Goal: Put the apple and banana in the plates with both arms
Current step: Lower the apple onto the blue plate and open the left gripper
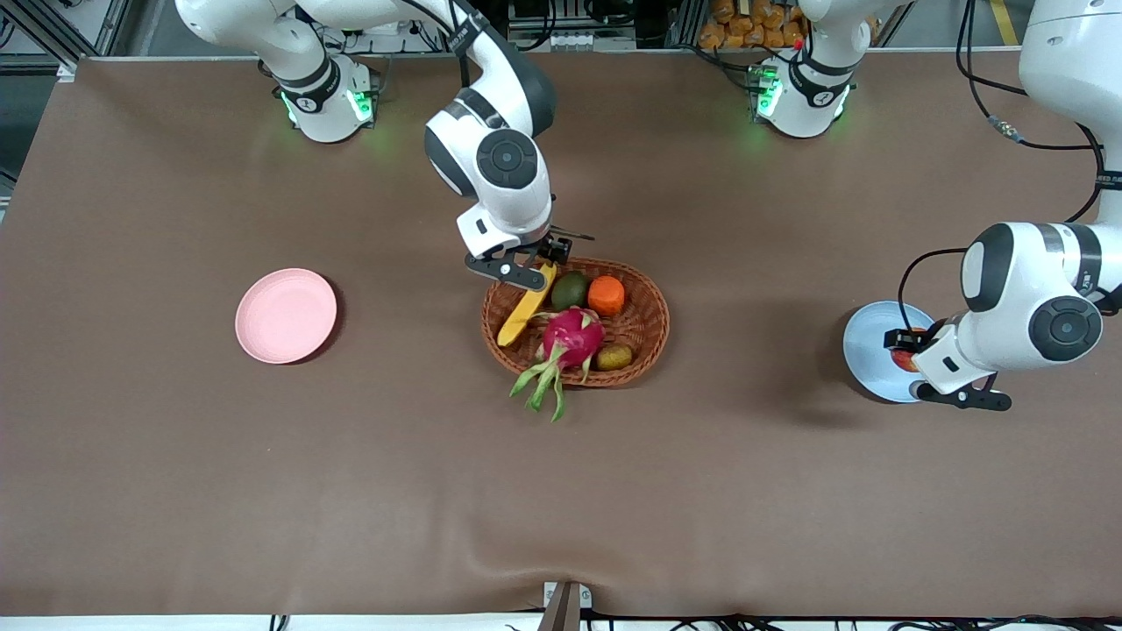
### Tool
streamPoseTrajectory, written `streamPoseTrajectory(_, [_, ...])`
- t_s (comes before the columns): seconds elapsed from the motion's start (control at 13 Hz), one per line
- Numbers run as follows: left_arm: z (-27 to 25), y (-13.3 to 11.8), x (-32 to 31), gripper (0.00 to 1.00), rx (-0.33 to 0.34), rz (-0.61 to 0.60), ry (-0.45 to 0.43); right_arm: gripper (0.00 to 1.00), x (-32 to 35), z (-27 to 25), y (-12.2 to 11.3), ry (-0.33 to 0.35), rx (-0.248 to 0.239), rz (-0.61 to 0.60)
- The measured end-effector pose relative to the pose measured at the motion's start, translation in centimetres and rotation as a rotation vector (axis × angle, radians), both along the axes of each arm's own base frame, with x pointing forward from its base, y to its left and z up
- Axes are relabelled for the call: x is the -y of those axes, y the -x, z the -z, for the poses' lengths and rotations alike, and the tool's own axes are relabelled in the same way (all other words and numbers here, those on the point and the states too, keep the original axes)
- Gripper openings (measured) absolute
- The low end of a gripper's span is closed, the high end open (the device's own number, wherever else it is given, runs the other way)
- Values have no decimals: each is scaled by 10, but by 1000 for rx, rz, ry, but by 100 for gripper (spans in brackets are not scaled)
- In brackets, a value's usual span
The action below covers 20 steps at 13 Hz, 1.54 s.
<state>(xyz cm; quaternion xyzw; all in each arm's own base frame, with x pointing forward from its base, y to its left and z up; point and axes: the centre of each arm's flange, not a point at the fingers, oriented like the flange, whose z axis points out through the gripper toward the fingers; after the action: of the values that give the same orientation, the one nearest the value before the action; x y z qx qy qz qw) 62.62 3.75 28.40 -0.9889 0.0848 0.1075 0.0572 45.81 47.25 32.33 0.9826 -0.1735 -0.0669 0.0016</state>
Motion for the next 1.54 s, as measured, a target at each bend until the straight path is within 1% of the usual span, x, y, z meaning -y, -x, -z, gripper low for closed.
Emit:
streamPoseTrajectory(0.08, [4, 2, 0, 74, 3, 3, 2, 70, -3, 6, 2, -3, -1, 6])
streamPoseTrajectory(0.15, [8, 4, -2, 74, 7, 7, 1, 70, -8, 12, 5, -3, -4, 6])
streamPoseTrajectory(0.23, [12, 6, -6, 74, 13, 14, -1, 63, -12, 20, 8, -3, -8, 10])
streamPoseTrajectory(0.31, [17, 7, -11, 74, 22, 25, 3, 63, -15, 26, 10, -1, -9, 17])
streamPoseTrajectory(0.38, [20, 9, -15, 74, 31, 44, 11, 60, -19, 33, 13, 0, -9, 24])
streamPoseTrajectory(0.46, [22, 10, -20, 74, 34, 58, 17, 60, -23, 40, 16, -1, -5, 29])
streamPoseTrajectory(0.54, [24, 11, -25, 74, 35, 64, 20, 56, -26, 47, 18, 2, -7, 31])
streamPoseTrajectory(0.62, [25, 12, -29, 74, 38, 68, 24, 56, -27, 52, 20, 6, -9, 32])
streamPoseTrajectory(0.69, [29, 13, -31, 74, 40, 70, 27, 52, -28, 55, 21, 9, -11, 32])
streamPoseTrajectory(0.77, [35, 15, -32, 74, 35, 70, 32, 52, -29, 57, 22, 12, -14, 31])
streamPoseTrajectory(0.85, [42, 18, -32, 74, 26, 70, 36, 48, -29, 59, 22, 14, -16, 32])
streamPoseTrajectory(0.92, [48, 20, -31, 74, 17, 70, 40, 48, -28, 59, 22, 15, -15, 34])
streamPoseTrajectory(1.0, [53, 21, -30, 74, 12, 71, 43, 43, -28, 59, 21, 15, -14, 36])
streamPoseTrajectory(1.08, [57, 22, -30, 76, 10, 72, 46, 43, -27, 59, 20, 16, -13, 38])
streamPoseTrajectory(1.15, [58, 23, -29, 77, 10, 73, 47, 36, -27, 59, 19, 16, -13, 40])
streamPoseTrajectory(1.23, [58, 23, -29, 86, 11, 73, 48, 36, -26, 59, 19, 16, -12, 40])
streamPoseTrajectory(1.31, [58, 23, -29, 95, 11, 73, 48, 30, -26, 59, 19, 16, -13, 41])
streamPoseTrajectory(1.38, [58, 23, -30, 100, 11, 72, 48, 27, -26, 59, 19, 16, -12, 41])
streamPoseTrajectory(1.46, [58, 23, -30, 100, 11, 72, 48, 25, -26, 59, 19, 17, -13, 41])
streamPoseTrajectory(1.54, [58, 23, -29, 100, 11, 73, 48, 19, -26, 59, 19, 17, -13, 42])
